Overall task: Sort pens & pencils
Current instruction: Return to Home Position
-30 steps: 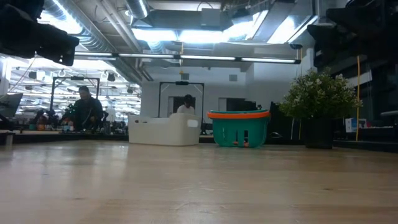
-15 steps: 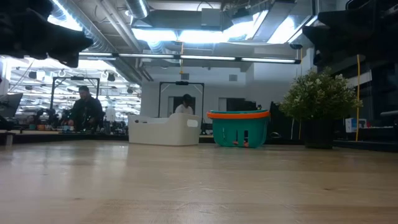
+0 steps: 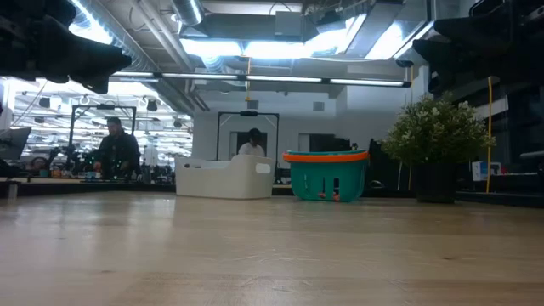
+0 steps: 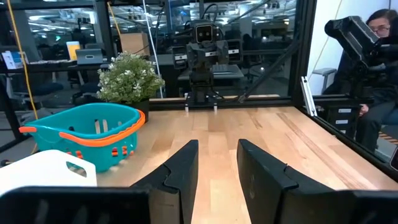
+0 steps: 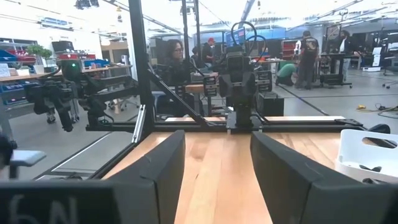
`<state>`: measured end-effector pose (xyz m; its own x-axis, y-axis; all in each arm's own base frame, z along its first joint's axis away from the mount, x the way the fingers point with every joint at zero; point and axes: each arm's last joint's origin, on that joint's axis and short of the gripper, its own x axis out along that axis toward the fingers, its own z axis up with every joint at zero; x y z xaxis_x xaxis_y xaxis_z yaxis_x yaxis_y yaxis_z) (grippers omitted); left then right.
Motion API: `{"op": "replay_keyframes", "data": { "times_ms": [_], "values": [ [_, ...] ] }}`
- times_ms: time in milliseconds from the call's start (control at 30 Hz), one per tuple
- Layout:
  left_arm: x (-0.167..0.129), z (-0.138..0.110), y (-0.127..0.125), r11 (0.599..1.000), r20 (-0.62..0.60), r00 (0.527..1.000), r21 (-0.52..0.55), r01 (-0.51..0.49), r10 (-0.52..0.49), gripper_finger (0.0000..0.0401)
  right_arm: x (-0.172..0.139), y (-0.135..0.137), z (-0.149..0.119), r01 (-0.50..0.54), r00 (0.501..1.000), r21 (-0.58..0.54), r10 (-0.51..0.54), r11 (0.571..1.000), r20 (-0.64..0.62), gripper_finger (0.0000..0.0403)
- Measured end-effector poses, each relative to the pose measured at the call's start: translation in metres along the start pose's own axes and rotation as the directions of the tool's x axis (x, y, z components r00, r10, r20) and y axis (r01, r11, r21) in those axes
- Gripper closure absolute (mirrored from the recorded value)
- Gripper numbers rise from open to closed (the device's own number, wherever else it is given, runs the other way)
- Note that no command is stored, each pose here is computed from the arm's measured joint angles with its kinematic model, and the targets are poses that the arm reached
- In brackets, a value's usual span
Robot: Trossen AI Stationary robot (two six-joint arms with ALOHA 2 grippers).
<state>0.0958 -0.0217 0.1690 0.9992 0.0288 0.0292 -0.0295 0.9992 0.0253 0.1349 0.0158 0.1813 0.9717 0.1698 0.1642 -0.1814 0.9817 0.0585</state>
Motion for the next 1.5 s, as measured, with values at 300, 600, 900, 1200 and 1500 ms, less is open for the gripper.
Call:
{"op": "replay_keyframes", "data": {
  "times_ms": [300, 600, 900, 1200, 1500],
  "values": [
    [0.000, 0.000, 0.000, 1.000, 0.000, 1.000, 0.000, 0.000, 0.000, 0.0296, 0.000, 0.000, 0.000, -0.001, 1.000, -0.003, 0.001, 1.000, -0.004, 0.0219],
    [0.000, 0.000, 0.000, 1.000, 0.000, 1.000, 0.000, 0.000, 0.000, 0.0296, -0.022, -0.010, 0.019, 0.115, 0.987, -0.129, -0.099, 0.985, 0.127, 0.0219],
    [0.000, 0.000, 0.000, 1.000, 0.000, 1.000, -0.001, 0.000, 0.000, 0.0296, -0.045, -0.025, 0.013, 0.288, 0.956, -0.020, -0.286, 0.957, 0.065, 0.0219],
    [0.000, 0.000, 0.000, 1.000, 0.000, 1.000, 0.000, 0.000, 0.000, 0.0296, -0.048, -0.029, 0.015, 0.202, 0.978, -0.087, -0.197, 0.975, 0.070, 0.0219],
    [0.000, 0.000, 0.000, 1.000, 0.001, 1.000, 0.000, -0.001, 0.001, 0.0296, -0.050, -0.032, 0.019, 0.241, 0.967, -0.106, -0.230, 0.965, 0.107, 0.0219]
  ]
}}
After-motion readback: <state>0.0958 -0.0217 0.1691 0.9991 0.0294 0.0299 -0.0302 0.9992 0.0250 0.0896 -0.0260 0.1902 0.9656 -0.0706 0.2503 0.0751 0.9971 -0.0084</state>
